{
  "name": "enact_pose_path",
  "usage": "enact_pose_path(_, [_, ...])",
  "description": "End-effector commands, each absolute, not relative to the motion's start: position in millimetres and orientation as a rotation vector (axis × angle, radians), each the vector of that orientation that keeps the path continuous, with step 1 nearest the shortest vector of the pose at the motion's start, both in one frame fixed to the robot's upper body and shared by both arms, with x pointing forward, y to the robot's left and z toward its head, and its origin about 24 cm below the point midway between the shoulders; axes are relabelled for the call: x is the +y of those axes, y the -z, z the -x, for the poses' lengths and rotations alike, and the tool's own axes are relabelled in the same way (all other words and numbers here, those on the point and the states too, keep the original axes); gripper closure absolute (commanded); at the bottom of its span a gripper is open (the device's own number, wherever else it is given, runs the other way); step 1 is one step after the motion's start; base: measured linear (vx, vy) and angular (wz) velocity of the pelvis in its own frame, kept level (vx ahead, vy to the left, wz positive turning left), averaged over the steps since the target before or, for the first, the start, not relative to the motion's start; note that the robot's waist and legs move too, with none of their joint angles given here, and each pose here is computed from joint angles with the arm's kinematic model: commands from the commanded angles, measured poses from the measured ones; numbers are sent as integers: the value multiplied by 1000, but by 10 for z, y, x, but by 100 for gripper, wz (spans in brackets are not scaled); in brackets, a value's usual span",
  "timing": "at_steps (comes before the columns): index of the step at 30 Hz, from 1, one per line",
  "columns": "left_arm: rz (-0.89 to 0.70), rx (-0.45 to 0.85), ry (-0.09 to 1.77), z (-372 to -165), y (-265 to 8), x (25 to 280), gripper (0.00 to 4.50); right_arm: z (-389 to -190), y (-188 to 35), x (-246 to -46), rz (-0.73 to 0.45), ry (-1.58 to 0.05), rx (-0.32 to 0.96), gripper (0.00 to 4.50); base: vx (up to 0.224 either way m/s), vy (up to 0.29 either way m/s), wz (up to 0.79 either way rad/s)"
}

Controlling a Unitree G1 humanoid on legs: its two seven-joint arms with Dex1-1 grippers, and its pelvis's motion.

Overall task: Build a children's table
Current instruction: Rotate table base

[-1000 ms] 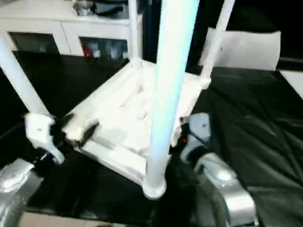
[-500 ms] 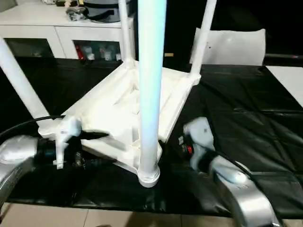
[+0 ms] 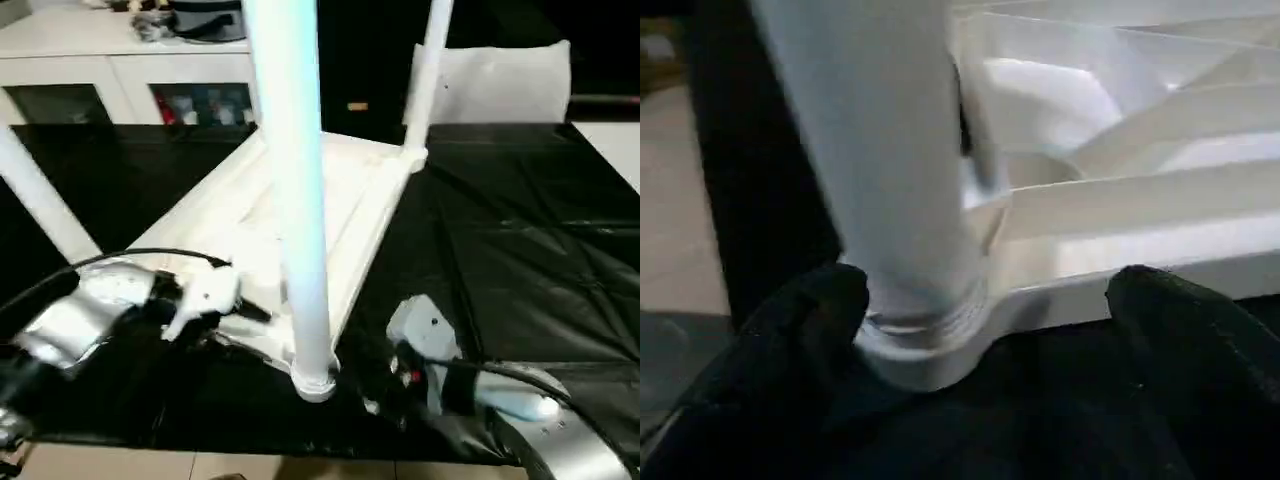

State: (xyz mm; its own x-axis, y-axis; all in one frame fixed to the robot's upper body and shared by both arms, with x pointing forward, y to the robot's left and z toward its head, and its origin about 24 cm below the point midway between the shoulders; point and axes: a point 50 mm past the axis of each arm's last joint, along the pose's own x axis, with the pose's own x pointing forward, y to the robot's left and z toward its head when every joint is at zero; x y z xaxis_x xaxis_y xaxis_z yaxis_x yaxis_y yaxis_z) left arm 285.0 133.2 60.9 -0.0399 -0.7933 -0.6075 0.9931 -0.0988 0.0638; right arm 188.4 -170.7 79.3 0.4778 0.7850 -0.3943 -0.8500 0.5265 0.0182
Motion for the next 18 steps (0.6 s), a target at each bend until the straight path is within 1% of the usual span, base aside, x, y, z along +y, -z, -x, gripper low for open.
enact_pose_path(1, [-638,439,1601,-2883,-617,1335,167,-1855,-835,-1720,194,-1025,378,0,0,0,0])
enact_pose_path(2, [-646,442,1601,-2896,-609,1342,176,-1848,-832,-1726,203,-1027,384,0,0,0,0])
enact_pose_path(3, [-652,444,1604,-2908,-599,1350,194,-1841,-830,-1727,210,-1029,388,0,0,0,0])
enact_pose_path(4, [-659,448,1610,-2918,-595,1356,194,-1830,-834,-1724,211,-1035,390,0,0,0,0])
enact_pose_path(6, [-663,435,1611,-2950,-587,1358,217,-1809,-839,-1712,207,-1045,393,0,0,0,0])
enact_pose_path(8, [-714,440,1617,-2982,-556,1356,224,-1780,-840,-1702,205,-1066,403,0,0,0,0])
enact_pose_path(10, [-699,412,1617,-3004,-556,1315,251,-1771,-841,-1702,209,-1071,407,0,0,0,0])
enact_pose_path(11, [-704,412,1618,-3009,-548,1310,251,-1772,-840,-1704,210,-1070,408,0,0,0,0])
enact_pose_path(13, [-718,411,1616,-3022,-522,1314,272,-1767,-840,-1706,222,-1074,412,0,0,0,0])
enact_pose_path(14, [-722,410,1614,-3028,-514,1312,272,-1768,-845,-1708,222,-1075,412,0,0,0,0])
enact_pose_path(15, [-724,409,1618,-3034,-502,1308,296,-1768,-854,-1710,225,-1078,410,0,0,0,0])
enact_pose_path(18, [-724,408,1628,-3035,-486,1316,308,-1768,-867,-1699,229,-1082,409,0,0,0,0])
